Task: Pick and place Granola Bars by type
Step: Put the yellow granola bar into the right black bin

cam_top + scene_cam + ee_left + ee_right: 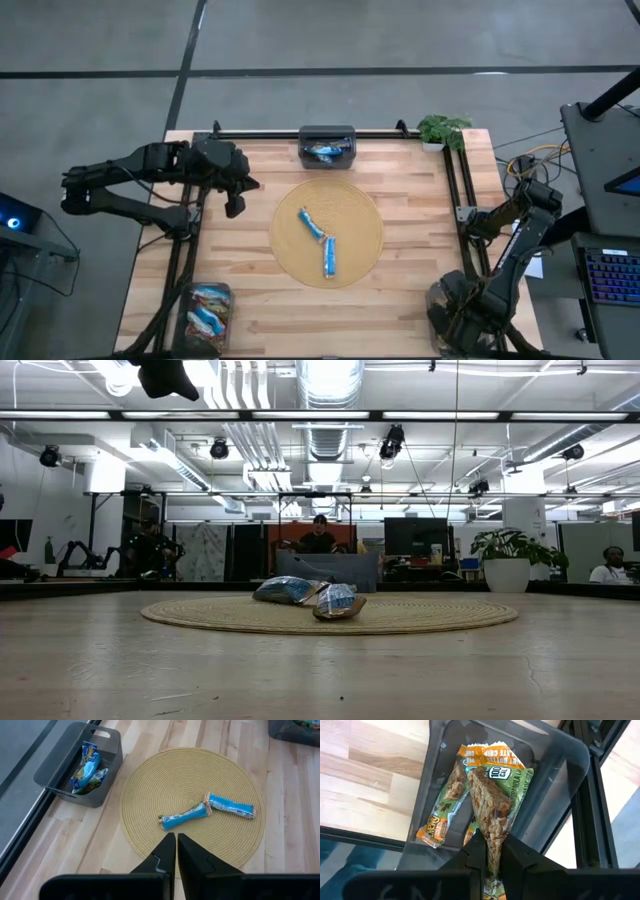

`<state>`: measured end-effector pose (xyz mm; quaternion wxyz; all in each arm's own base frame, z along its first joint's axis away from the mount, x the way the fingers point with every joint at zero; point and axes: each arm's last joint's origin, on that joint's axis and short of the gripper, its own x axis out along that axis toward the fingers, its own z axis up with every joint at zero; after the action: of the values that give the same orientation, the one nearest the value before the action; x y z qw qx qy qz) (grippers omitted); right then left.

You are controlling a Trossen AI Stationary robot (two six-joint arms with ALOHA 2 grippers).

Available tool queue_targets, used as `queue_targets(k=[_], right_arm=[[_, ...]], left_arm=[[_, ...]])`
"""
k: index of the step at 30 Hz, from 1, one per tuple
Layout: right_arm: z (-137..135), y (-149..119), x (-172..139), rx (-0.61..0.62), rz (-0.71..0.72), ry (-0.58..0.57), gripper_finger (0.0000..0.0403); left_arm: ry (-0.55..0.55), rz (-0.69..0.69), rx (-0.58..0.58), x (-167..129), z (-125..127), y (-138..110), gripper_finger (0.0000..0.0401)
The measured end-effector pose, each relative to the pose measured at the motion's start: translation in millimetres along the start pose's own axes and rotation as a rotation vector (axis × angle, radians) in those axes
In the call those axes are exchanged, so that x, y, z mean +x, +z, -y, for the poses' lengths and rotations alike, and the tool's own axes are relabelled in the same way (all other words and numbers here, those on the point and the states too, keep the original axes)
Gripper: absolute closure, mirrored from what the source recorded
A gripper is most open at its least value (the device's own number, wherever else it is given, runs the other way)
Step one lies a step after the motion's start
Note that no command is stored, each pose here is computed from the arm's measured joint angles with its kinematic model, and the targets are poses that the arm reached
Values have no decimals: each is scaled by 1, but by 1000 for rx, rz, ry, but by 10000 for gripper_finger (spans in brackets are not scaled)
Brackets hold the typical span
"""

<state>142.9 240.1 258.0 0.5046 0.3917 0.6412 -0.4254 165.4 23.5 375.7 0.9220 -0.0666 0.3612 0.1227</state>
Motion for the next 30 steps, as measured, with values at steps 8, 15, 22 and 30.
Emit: queue_targets(k=[8,15,22,30], right_arm=[[-2,-3,4,31,-71,-19,346],[-3,-4,4,36,-80,-3,266],[-8,3,3,-11,36,93,224],[-21,27,-7,-102,191,216,219]], left_arm=[[0,0,-1,0,0,0,401],[0,0,-1,0,0,0,401],[0,0,-2,0,0,0,401],[0,0,-2,0,0,0,401]])
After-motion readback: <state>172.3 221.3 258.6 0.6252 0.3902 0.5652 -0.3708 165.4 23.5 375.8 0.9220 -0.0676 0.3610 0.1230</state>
